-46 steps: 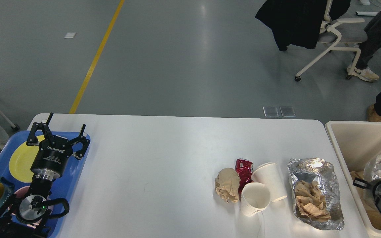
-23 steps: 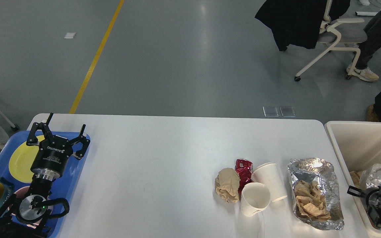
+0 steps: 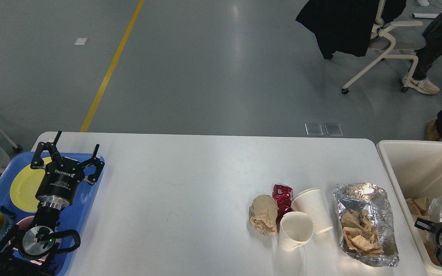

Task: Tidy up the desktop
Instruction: 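Lower the foil packet into the white bin and open the right gripper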

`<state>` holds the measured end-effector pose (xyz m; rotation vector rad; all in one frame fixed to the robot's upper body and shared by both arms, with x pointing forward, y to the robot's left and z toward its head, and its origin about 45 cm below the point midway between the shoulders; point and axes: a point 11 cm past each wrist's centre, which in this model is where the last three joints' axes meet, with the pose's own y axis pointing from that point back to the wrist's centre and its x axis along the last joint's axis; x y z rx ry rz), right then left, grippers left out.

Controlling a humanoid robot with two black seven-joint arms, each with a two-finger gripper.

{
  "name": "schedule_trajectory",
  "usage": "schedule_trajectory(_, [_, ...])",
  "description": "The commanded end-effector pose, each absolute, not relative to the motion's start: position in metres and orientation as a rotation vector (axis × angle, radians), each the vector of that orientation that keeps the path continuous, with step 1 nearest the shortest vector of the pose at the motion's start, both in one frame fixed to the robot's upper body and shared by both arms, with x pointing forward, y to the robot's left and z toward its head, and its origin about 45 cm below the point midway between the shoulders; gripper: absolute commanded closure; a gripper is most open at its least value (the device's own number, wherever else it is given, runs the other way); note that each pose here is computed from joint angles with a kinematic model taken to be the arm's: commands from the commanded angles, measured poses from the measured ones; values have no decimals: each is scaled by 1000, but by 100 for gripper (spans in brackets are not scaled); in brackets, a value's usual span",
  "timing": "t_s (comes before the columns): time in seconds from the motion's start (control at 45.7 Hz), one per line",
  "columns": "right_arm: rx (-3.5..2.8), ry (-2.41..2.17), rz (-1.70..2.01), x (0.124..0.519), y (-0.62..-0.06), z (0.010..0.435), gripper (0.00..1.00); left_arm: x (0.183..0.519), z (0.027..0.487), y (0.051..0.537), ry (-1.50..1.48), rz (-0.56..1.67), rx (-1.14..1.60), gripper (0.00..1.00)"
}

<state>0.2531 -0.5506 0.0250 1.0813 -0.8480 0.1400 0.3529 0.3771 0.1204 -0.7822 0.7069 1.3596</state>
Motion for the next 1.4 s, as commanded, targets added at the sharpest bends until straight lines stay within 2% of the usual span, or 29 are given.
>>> schedule_trajectory(0.0, [1058, -878, 195, 256, -552, 29, 38, 353, 120, 377, 708, 1359, -782, 4])
schedule_trajectory(0.044, [1052, -886, 207, 257, -552, 29, 27, 353, 120, 377, 708, 1359, -782, 4])
schedule_trajectory(0.088, [1048, -890, 213, 257, -553, 30, 20, 353, 120, 377, 708, 1359, -782, 4])
schedule_trajectory(0.372, [1031, -895, 221, 256, -560, 35, 17, 353, 120, 377, 708, 1359, -782, 4])
schedule_trajectory(0.416, [1029, -898, 222, 257, -560, 36, 13, 353, 120, 377, 708, 1359, -782, 4])
schedule_trajectory(0.482, [1031, -898, 223, 257, -560, 36, 0, 353, 120, 377, 708, 1359, -782, 4])
schedule_trajectory(0.788, [1111, -882, 180, 264, -539, 25, 0, 353, 120, 377, 708, 1359, -782, 4])
schedule_trajectory(0.964, [1070, -854, 107, 272, -570, 74, 0, 353, 121, 377, 707, 1358, -782, 4])
schedule_trajectory(1.095, [1015, -764, 162, 304, -570, 131, 0, 353, 121, 377, 707, 1358, -782, 4])
schedule_trajectory(1.292, [1048, -510, 178, 325, -530, 211, 0, 353, 121, 377, 705, 1359, -782, 4])
schedule_trajectory(1.38, [1084, -379, 152, 337, -492, 244, 0, 353, 121, 377, 707, 1358, -782, 4])
